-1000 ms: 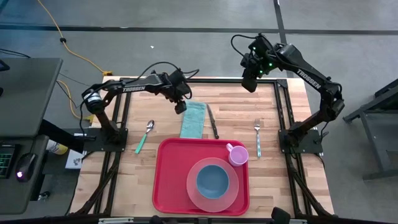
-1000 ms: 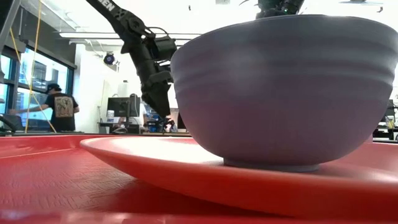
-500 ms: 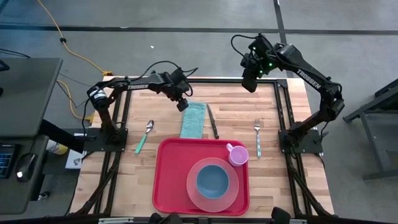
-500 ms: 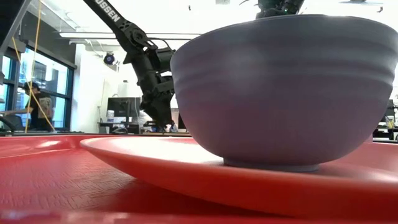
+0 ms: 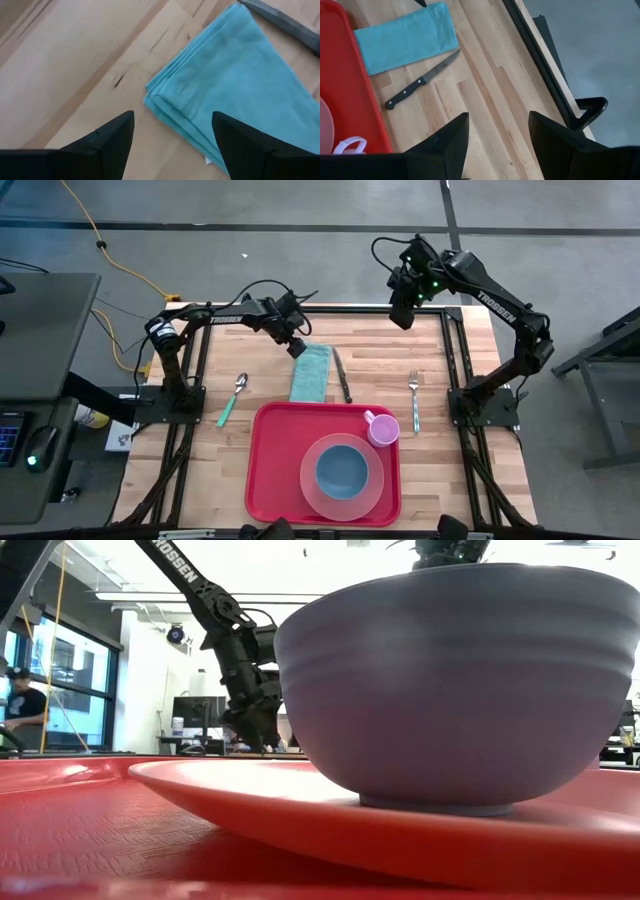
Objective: Set up tray
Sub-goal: Put the blue napkin on the red serving tray to the left of the pink plate
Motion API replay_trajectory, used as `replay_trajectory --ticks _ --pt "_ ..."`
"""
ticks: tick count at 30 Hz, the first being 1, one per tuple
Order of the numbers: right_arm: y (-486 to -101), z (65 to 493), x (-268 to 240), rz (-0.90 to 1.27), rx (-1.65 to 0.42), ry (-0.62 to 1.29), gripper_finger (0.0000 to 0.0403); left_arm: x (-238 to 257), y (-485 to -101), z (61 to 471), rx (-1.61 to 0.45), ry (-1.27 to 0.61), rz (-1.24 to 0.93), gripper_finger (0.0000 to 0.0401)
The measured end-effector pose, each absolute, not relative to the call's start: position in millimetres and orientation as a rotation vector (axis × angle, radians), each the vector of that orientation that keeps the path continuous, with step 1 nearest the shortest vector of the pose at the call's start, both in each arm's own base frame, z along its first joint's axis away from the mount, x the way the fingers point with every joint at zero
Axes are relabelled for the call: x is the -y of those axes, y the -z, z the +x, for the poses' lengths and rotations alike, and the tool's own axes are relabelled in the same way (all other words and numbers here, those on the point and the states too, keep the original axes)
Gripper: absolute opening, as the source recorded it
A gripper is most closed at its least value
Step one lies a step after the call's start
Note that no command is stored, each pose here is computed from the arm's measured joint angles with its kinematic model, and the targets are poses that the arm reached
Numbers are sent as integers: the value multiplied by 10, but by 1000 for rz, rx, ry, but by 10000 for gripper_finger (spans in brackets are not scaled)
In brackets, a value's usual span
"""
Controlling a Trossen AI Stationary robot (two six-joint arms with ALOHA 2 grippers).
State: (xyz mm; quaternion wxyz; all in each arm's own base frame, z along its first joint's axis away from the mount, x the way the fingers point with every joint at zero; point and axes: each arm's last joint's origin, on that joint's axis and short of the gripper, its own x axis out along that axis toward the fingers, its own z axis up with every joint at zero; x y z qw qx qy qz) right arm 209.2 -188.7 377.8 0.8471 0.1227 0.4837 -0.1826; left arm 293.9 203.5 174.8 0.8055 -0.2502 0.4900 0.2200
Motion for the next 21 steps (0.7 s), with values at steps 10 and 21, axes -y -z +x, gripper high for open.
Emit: replay_trajectory --ticks 10,21 --pt "-3771 2084 1880 306 -1024 406 184 -2065 -1760 2950 -1013 -517 -562 298" --pt "-3771 2086 1876 333 -1018 413 184 -2070 -1613 2991 -1035 -457 -611 298"
